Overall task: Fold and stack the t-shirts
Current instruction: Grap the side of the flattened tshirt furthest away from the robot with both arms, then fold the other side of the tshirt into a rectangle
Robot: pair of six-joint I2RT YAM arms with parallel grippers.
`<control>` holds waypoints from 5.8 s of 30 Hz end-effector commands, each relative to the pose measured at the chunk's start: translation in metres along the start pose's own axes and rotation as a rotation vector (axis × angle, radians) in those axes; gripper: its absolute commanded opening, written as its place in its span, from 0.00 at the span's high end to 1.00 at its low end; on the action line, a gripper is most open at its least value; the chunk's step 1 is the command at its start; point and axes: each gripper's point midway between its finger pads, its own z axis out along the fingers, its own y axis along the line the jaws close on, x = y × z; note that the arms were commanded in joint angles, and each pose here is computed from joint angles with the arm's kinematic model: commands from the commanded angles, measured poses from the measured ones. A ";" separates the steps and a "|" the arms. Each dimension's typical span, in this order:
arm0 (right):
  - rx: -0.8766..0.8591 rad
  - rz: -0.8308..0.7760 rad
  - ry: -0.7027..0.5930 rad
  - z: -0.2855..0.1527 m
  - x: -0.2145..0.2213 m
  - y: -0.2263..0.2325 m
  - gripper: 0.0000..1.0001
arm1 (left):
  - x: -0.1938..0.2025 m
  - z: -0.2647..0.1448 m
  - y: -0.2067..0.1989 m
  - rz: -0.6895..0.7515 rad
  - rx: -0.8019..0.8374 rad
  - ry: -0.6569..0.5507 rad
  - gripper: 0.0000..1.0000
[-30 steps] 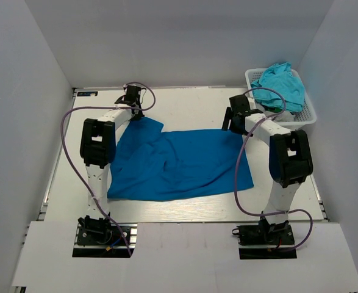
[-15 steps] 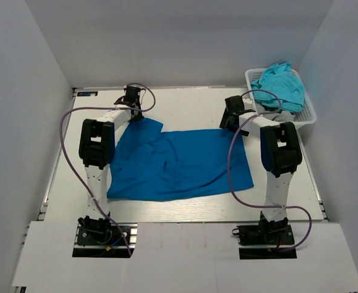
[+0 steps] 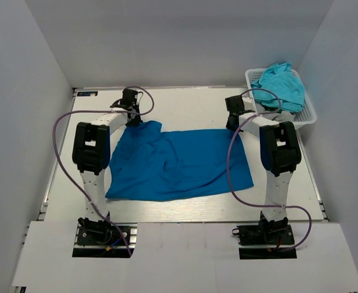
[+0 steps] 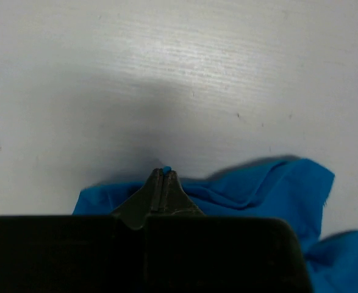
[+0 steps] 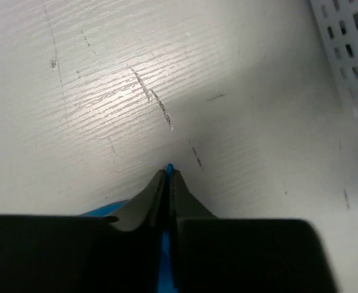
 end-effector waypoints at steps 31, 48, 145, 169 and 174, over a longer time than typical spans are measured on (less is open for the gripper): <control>-0.140 -0.025 -0.186 -0.118 -0.009 -0.045 1.00 | 0.112 -0.231 0.053 -0.461 0.143 -0.222 1.00; -0.105 0.072 -0.108 -0.124 0.055 -0.079 1.00 | 0.210 -0.231 0.080 -0.712 -0.011 -0.006 1.00; -0.518 -0.216 0.078 -0.170 0.115 -0.013 0.10 | 0.146 -0.245 -0.038 -0.107 0.397 0.113 0.00; -0.493 -0.254 0.084 -0.175 0.114 -0.022 0.10 | 0.180 -0.165 -0.079 -0.072 0.468 0.286 0.00; -0.507 -0.253 0.085 -0.177 0.113 -0.019 0.10 | 0.192 -0.201 -0.086 -0.061 0.600 0.285 0.00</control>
